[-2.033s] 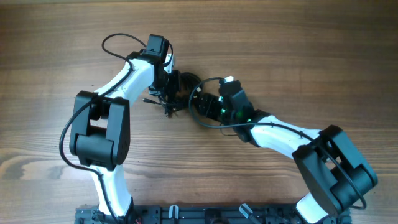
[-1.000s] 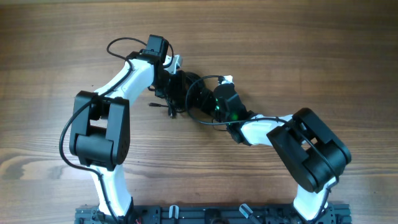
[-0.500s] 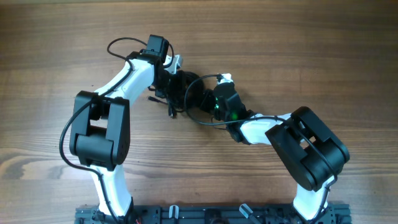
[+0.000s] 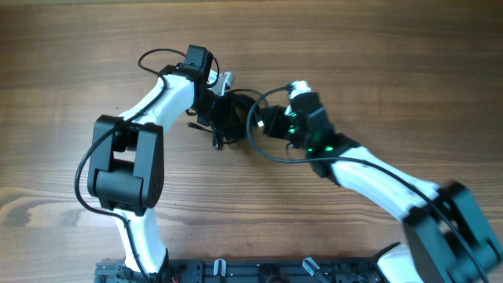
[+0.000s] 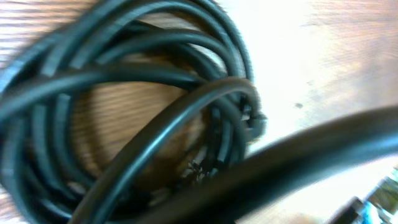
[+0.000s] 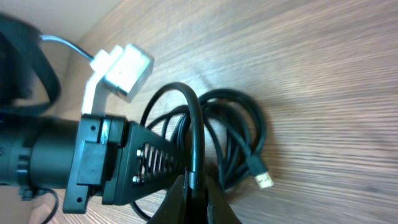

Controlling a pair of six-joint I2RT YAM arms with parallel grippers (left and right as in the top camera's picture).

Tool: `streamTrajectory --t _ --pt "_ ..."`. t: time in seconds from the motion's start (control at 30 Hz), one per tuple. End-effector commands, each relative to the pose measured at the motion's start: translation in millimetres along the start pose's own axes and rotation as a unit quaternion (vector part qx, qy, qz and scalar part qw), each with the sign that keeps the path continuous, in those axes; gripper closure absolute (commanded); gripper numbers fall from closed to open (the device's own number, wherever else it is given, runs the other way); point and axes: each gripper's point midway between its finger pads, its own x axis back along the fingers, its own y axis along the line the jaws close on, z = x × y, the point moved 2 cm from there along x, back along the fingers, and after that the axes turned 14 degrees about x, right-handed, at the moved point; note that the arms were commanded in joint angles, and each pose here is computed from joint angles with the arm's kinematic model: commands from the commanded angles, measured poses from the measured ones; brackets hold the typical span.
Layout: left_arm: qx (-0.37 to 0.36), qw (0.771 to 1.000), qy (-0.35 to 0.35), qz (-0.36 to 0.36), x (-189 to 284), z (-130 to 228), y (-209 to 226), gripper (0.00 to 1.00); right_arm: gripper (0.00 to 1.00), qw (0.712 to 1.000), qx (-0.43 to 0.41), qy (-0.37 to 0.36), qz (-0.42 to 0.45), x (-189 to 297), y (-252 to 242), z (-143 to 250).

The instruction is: Untangle cables

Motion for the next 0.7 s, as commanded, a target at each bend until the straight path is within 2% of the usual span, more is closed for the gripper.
streamTrajectory --t 0.0,0.1,0.33,0.53,0.63,0.67 --pt "-0.067 0.993 0.03 0.097 15 14 -29 0.96 0.96 1.0 0.024 -0.004 0.011 15 -5 -9" --pt "-0.068 0.992 0.029 0.098 15 13 -29 0.96 0.96 0.999 0.04 0.003 0.014 13 -7 -5" --pt "-0.017 1.0 -0.02 0.015 17 -9 2 0.95 0.96 0.999 0.037 0.012 0.016 -8 -16 5" --pt "-0.011 0.999 -0.029 0.01 17 -12 3 0.9 0.95 0.999 0.038 0.023 -0.022 -33 -15 18" --pt "-0.012 0.999 -0.031 0.009 17 -13 3 0.9 0.91 0.999 0.033 0.033 -0.021 -46 -23 29" --pt "-0.012 0.999 -0.032 0.007 17 -13 4 0.9 0.85 0.999 0.026 0.035 -0.022 -48 -24 31"
